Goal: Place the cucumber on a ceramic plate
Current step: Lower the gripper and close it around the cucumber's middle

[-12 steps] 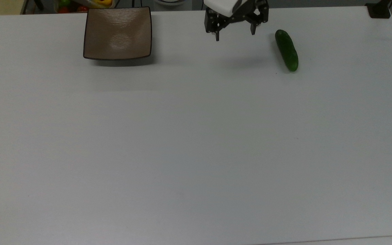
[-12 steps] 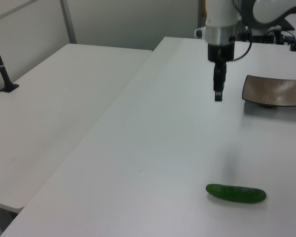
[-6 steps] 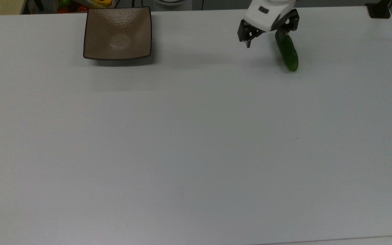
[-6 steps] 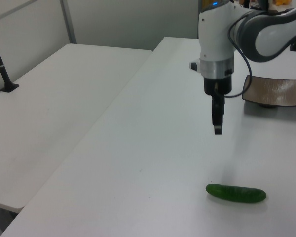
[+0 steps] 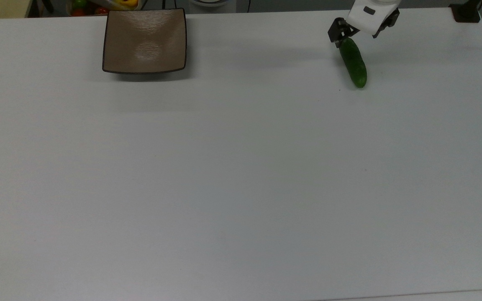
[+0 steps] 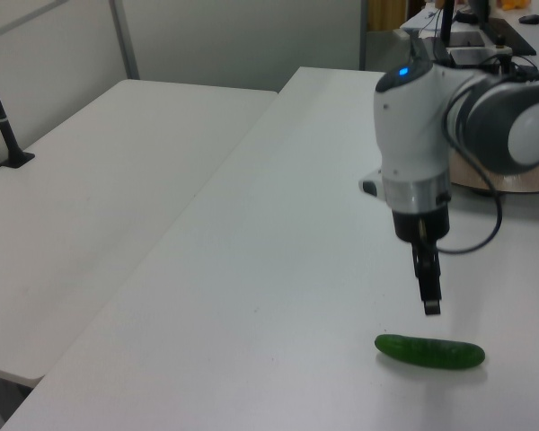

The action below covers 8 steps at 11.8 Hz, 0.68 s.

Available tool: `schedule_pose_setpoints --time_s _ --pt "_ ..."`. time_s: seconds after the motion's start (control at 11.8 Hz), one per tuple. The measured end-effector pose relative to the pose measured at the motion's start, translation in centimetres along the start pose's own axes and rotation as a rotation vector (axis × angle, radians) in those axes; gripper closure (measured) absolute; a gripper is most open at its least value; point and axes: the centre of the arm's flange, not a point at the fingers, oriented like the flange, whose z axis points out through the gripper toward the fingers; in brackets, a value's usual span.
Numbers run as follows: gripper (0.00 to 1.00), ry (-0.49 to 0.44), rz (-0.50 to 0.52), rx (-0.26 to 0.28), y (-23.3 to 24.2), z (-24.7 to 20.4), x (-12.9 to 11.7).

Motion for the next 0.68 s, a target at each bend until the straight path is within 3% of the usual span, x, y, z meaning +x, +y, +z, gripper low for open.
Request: schedule_pose_setpoints --time_s 0.34,0.68 --pt "0.00 -0.004 0.010 -0.115 -2.1 7.5 1.4" --pt "0.00 0.002 0.004 -0.162 -3.4 11.0 1.7"
